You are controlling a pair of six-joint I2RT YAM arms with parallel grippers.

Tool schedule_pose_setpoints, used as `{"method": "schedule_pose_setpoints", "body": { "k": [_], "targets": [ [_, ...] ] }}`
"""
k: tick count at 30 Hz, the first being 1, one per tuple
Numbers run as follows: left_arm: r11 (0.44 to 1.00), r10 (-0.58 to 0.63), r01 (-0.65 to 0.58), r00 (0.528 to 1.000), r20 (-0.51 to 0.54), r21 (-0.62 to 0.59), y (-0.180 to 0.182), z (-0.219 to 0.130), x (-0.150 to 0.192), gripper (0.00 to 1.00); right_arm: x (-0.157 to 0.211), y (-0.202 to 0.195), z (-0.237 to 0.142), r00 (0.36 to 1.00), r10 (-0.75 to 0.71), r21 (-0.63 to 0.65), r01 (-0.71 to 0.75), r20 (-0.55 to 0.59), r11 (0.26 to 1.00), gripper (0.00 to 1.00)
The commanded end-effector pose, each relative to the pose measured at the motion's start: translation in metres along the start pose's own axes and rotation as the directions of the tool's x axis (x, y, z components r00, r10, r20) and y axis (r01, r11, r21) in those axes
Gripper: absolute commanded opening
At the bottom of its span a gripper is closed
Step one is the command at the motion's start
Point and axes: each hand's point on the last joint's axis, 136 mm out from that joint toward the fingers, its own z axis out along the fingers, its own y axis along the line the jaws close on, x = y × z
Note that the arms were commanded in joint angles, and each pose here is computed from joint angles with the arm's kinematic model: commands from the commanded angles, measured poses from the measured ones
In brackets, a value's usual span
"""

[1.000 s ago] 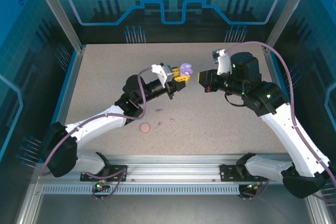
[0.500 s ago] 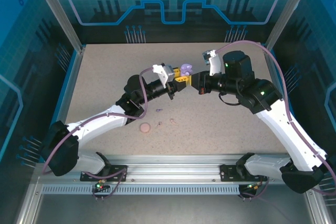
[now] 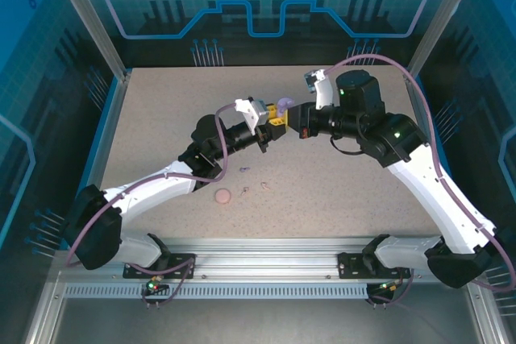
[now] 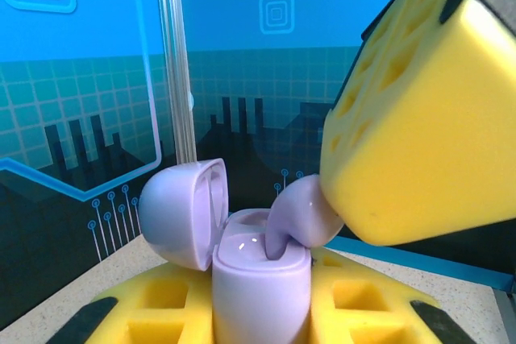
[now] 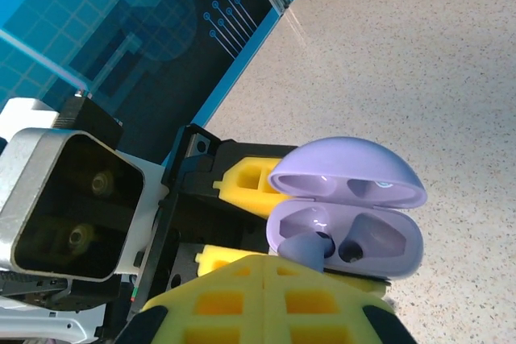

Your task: Insert wireless bluetooth earbuds into charging case

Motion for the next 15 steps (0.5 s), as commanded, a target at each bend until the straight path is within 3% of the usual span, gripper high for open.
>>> {"method": "schedule_pose_setpoints", "body": {
  "k": [1, 15],
  "targets": [
    [1.0, 0.012, -0.012, 0.999, 0.04, 0.016, -0.003, 0.003, -0.014, 0.0, -0.012, 0.014, 0.0, 0.999, -0.027, -0.044, 0.028, 0.027, 0.999, 0.0],
    [1.0, 0.004, -0.005, 0.999, 0.04, 0.018, -0.003, 0.004, -0.011, 0.0, -0.026, 0.021, 0.003, 0.998, -0.028, -0.058, 0.031, 0.064, 0.998, 0.06]
  ]
}}
